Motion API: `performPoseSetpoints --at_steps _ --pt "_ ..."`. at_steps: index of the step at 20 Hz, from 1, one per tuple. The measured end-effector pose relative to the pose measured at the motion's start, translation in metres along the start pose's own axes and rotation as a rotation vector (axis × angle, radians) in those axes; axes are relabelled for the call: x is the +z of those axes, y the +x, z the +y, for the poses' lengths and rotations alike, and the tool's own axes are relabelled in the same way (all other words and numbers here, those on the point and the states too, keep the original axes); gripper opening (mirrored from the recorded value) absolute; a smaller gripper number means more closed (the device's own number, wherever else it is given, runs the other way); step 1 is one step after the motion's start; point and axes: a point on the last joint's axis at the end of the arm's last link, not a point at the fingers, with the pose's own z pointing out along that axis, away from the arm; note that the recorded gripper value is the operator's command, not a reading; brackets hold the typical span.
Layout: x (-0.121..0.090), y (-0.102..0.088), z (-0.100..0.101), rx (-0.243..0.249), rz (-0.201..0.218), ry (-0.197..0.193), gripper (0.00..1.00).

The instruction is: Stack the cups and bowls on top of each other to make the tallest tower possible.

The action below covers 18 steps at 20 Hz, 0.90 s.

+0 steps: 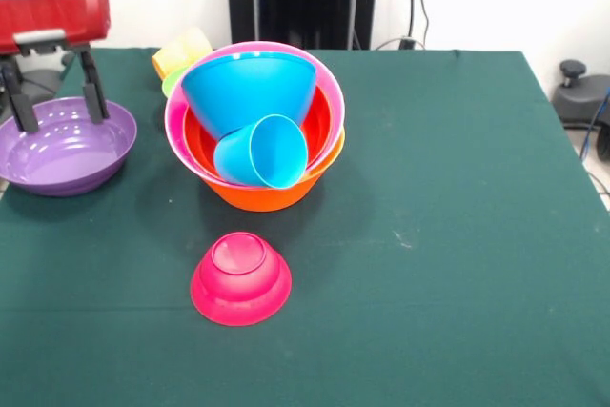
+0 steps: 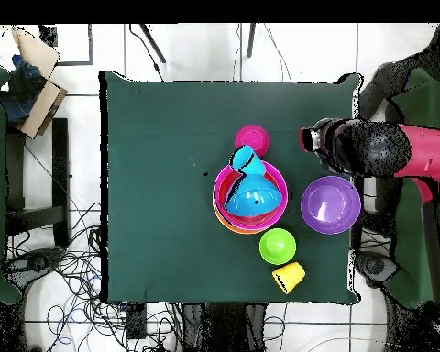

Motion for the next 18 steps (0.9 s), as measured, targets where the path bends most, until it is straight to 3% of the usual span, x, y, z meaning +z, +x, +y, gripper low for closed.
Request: performPoseSetpoints --at_steps 3,11,18 --pt "0.007 0.006 0.001 -0.002 -0.013 -0.007 1.0" --pt "0.024 0.047 -0.002 -0.015 -0.055 -0.001 1.0" --pt "0.03 0.079 -0.008 -0.013 -0.049 -0.003 1.0"
